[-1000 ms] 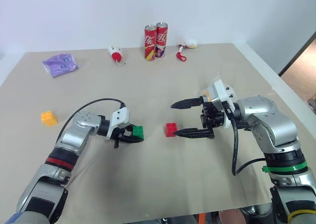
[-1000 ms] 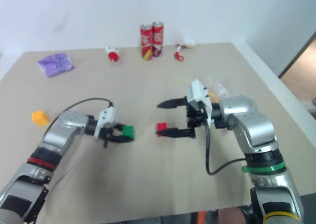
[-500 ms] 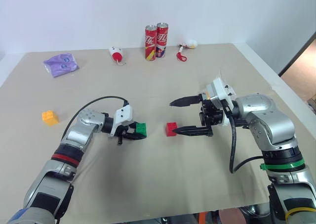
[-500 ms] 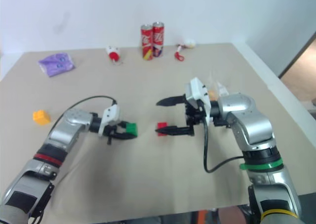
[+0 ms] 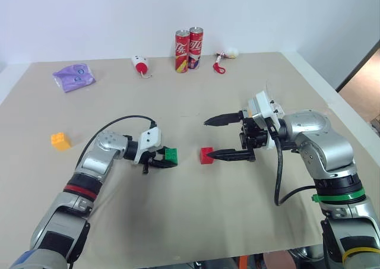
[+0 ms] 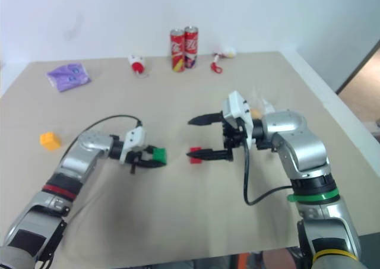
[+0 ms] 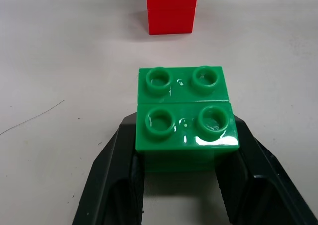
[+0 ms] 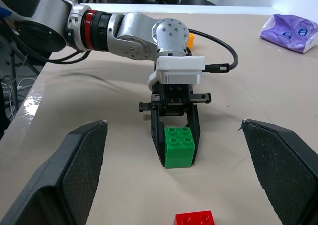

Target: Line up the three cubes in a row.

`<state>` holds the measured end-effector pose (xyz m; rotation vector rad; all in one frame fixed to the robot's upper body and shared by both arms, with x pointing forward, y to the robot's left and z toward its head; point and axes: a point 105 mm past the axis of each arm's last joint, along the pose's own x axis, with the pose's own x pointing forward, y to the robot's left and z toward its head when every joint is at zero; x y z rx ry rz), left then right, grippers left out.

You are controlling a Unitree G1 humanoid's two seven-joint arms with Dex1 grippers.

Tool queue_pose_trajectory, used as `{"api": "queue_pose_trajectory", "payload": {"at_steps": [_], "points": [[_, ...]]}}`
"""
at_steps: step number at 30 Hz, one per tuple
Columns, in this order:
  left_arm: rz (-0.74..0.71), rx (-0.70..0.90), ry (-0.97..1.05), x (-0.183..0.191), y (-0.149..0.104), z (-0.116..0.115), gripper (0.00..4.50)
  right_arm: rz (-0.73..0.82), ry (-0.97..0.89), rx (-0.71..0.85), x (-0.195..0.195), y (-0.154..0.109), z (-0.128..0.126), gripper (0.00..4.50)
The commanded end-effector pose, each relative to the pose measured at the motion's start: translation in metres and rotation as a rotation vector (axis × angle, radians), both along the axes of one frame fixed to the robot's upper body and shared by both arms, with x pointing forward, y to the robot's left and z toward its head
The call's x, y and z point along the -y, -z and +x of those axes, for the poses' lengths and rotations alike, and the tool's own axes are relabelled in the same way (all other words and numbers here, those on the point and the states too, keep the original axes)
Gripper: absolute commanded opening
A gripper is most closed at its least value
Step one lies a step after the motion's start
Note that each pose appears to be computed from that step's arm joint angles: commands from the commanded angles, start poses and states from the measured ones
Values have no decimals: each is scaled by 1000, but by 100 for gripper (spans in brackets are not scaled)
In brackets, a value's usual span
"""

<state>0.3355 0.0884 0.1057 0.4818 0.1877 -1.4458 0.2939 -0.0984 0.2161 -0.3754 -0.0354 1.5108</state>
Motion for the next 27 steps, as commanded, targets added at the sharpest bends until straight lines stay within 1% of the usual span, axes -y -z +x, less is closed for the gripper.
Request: {"api": "queue_pose_trajectory", "payload": {"at_steps": [1, 11, 13, 15, 19, 20, 22, 27], "points": [[-9, -19, 18, 10, 3, -5, 135, 1, -23, 38, -3, -8, -1, 450], [-1, -26, 17, 7, 6, -7, 135, -4, -20, 42, -3, -7, 0, 450], [-2, -34, 15, 6, 6, -8, 243, -4, -21, 43, -3, -8, 0, 450], [0, -57, 19, 5, 7, -10, 306, -5, -21, 44, -3, -8, 1, 450], [1, -52, 19, 3, 7, -11, 441, -8, -22, 45, -3, -8, 2, 450], [3, -44, 14, 2, 7, -11, 448, -8, -23, 46, -3, -8, 2, 450], [13, -14, -8, -1, 7, -8, 448, -8, -25, 46, -3, -8, 2, 450], [38, 0, -71, -21, 6, -3, 448, -3, -31, 45, -3, -11, 1, 450]]}}
